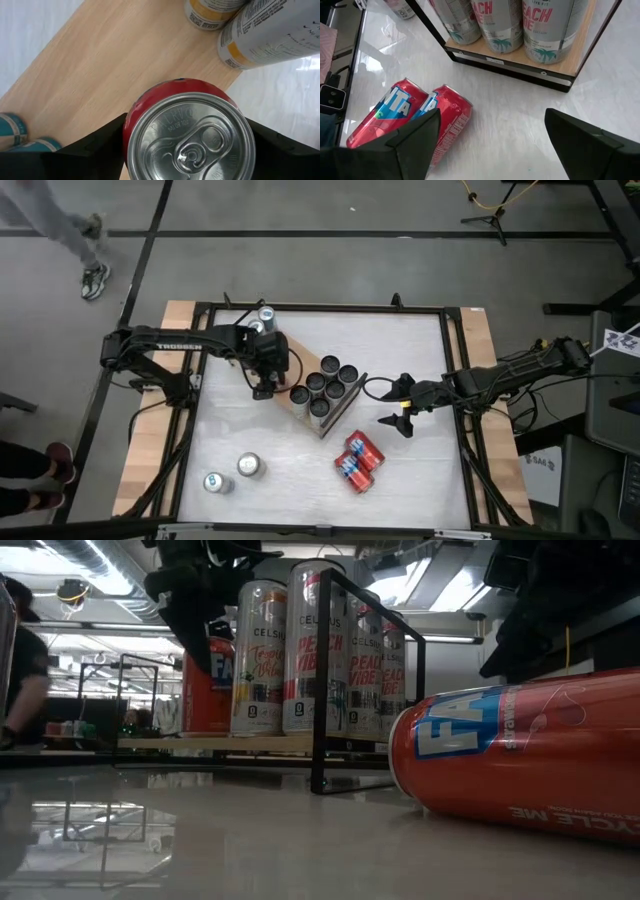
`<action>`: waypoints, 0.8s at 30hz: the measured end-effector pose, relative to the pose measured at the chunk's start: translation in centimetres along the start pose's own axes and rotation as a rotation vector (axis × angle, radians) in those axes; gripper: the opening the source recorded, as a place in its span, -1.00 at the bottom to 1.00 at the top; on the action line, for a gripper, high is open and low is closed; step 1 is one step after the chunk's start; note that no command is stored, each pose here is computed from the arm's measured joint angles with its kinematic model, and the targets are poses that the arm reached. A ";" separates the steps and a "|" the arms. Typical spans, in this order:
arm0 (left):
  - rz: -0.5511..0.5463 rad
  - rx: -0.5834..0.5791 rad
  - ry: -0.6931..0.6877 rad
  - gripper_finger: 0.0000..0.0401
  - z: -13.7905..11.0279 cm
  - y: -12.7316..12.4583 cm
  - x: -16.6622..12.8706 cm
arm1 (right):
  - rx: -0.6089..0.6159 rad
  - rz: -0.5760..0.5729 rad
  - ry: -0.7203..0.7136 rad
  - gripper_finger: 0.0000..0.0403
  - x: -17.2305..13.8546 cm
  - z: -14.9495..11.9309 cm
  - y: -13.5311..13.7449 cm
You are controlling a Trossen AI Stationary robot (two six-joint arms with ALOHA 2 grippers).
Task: Place canned beverage on shelf
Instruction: Put the left red soda can on the shelf
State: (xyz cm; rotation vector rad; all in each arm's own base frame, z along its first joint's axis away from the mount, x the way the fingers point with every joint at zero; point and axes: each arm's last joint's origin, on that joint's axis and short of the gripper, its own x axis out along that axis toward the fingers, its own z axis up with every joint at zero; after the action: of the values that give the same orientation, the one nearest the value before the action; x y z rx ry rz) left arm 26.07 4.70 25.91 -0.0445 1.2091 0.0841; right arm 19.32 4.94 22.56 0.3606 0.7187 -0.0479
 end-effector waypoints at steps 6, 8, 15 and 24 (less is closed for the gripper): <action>0.003 0.000 -0.002 0.50 0.0 0.0 0.0 | 0.000 0.000 0.000 0.75 0.0 0.0 0.0; 0.004 0.000 -0.002 0.55 0.0 0.0 0.0 | 0.000 0.000 0.000 0.75 0.0 0.0 0.0; 0.026 -0.003 -0.007 0.65 0.1 0.1 0.0 | 0.000 0.000 0.000 0.75 0.0 0.0 0.0; 0.065 -0.008 -0.003 0.66 0.1 0.2 0.0 | -0.003 0.000 0.000 0.75 0.0 0.0 0.0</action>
State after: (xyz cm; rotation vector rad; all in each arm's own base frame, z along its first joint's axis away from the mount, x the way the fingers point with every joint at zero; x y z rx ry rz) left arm 26.13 4.90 25.91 -0.0118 1.2070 0.1460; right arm 19.32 4.94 22.55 0.3575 0.7193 -0.0469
